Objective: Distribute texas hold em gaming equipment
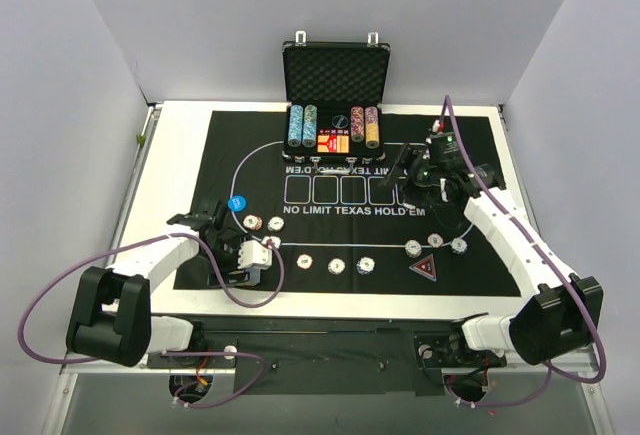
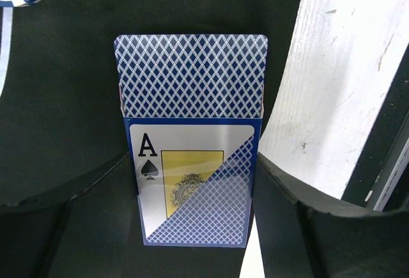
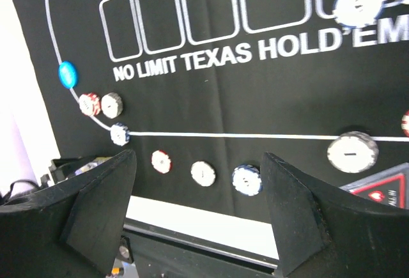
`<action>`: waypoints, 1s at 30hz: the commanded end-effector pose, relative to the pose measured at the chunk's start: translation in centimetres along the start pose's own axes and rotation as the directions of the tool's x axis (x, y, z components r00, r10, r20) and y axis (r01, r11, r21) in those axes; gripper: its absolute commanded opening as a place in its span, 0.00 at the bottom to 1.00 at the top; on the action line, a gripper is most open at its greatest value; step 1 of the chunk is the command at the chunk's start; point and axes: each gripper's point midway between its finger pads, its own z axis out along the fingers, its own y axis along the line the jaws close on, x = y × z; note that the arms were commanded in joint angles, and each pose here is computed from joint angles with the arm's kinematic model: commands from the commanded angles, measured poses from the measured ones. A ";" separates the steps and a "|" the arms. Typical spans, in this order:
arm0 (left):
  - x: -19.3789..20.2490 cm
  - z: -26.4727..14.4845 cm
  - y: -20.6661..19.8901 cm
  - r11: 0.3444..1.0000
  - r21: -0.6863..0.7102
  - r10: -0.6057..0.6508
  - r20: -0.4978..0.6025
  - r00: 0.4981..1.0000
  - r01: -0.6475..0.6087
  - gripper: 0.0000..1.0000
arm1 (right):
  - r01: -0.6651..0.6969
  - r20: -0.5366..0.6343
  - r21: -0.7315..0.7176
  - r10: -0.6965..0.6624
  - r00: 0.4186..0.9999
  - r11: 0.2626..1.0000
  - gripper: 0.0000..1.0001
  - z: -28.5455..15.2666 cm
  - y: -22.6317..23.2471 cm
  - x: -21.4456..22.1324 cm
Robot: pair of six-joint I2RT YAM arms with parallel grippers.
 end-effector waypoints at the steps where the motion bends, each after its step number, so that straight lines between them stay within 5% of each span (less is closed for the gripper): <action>1: -1.9 -2.6 1.1 1.000 -0.029 0.005 0.024 1.000 -0.005 0.13 | 0.029 -0.061 -0.123 -0.037 0.997 0.992 0.73 0.8 3.5 1.9; 12: -4.3 -6.7 -1.2 1.000 0.002 -0.003 0.069 0.998 0.002 0.09 | 0.063 -0.155 -0.266 -0.108 0.982 0.962 0.73 2.0 8.3 6.0; 30: -2.8 -5.0 -1.8 0.997 -0.055 -0.052 0.049 0.997 0.055 0.18 | 0.159 -0.262 -0.282 -0.235 0.936 0.946 0.73 4.0 9.5 11.1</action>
